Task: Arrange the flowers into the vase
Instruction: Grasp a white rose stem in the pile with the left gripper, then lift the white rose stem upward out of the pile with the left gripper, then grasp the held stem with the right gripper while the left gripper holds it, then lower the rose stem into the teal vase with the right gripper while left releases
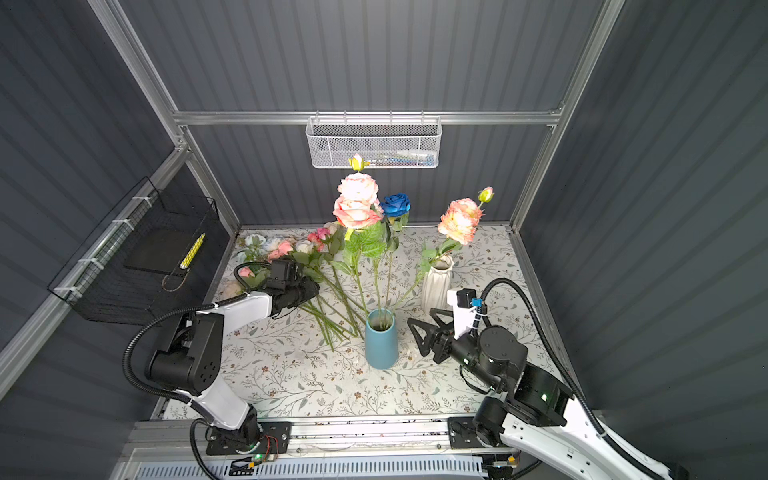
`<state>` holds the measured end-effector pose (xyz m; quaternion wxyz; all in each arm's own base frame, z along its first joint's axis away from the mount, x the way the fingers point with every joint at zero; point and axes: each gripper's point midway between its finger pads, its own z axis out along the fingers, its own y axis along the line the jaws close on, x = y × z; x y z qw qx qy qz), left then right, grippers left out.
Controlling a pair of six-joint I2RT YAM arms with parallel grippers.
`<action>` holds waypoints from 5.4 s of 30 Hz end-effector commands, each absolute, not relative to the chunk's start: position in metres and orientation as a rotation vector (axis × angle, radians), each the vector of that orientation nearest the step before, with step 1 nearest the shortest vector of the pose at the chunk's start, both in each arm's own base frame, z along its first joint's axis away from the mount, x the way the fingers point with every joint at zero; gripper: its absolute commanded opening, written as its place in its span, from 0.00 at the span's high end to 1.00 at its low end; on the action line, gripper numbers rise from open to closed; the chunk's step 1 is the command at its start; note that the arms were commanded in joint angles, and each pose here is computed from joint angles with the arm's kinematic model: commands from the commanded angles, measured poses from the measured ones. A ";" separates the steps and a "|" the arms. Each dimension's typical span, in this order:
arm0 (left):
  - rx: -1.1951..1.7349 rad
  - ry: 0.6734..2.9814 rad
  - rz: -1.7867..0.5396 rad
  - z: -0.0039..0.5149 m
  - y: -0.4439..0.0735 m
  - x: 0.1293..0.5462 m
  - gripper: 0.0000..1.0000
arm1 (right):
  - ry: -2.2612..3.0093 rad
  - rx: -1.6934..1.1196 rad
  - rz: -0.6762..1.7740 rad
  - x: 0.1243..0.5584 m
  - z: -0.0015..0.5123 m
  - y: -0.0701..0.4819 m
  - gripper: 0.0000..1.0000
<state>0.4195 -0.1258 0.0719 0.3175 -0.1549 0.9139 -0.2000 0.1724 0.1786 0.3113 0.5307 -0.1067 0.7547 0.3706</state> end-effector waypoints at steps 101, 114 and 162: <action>0.600 1.147 -1.375 0.535 -0.172 0.123 1.00 | 1.536 -1.142 1.368 0.091 0.445 0.439 0.59; 0.368 1.285 -1.186 0.512 -0.152 0.159 0.00 | 1.516 -0.995 1.239 0.103 0.442 0.387 1.00; -0.140 1.775 -0.855 0.329 -0.110 0.256 0.00 | 1.750 -0.444 0.591 0.199 0.312 0.254 0.69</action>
